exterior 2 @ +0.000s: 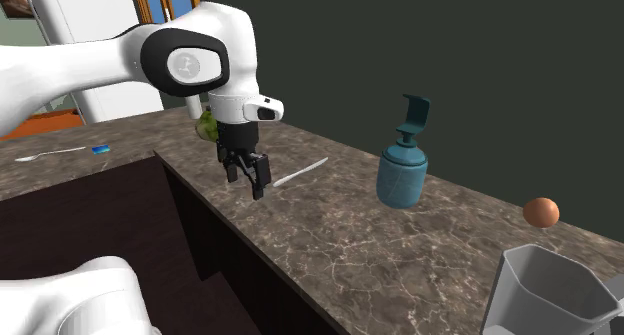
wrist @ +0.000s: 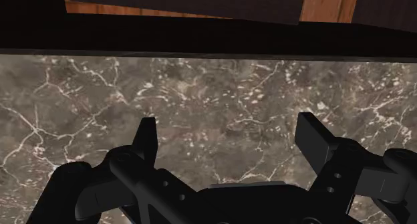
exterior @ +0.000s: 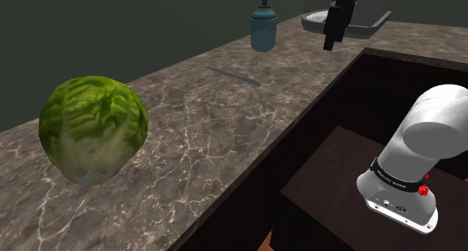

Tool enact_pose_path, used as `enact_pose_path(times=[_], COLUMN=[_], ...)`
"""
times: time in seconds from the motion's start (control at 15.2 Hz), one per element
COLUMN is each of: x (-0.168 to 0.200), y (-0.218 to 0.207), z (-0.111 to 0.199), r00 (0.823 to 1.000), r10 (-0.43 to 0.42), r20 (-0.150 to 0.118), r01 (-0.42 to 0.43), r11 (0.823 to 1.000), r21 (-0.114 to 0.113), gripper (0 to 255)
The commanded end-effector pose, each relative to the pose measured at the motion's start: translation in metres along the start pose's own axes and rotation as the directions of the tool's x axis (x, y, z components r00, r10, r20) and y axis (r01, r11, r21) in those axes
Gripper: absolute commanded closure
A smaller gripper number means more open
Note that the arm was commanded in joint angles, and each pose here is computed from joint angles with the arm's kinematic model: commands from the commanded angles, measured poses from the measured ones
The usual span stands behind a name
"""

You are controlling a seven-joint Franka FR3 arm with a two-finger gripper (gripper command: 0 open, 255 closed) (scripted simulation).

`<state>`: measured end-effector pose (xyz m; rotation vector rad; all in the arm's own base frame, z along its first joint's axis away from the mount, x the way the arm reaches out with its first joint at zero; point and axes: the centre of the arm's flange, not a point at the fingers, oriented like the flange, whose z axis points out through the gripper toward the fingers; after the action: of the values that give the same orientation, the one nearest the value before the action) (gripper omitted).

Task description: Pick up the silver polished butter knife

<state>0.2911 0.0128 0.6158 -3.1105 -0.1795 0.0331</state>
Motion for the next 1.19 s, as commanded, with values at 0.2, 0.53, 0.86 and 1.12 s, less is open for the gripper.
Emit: enact_pose_path(times=[0.2,0.53,0.86,1.12], x=[0.036,0.097,0.158,0.207], y=[-0.015,-0.04,-0.065,-0.084], z=[0.008,0.022,0.037,0.049], r00=[1.0,1.0,0.999,0.999], r10=[0.006,0.017,0.027,0.036], r20=[0.004,0.011,0.018,0.023], r01=[-0.006,-0.017,-0.027,-0.035], r11=[1.0,1.0,1.0,0.999], r21=[-0.003,-0.008,-0.013,-0.017], gripper=[0,0,0,0])
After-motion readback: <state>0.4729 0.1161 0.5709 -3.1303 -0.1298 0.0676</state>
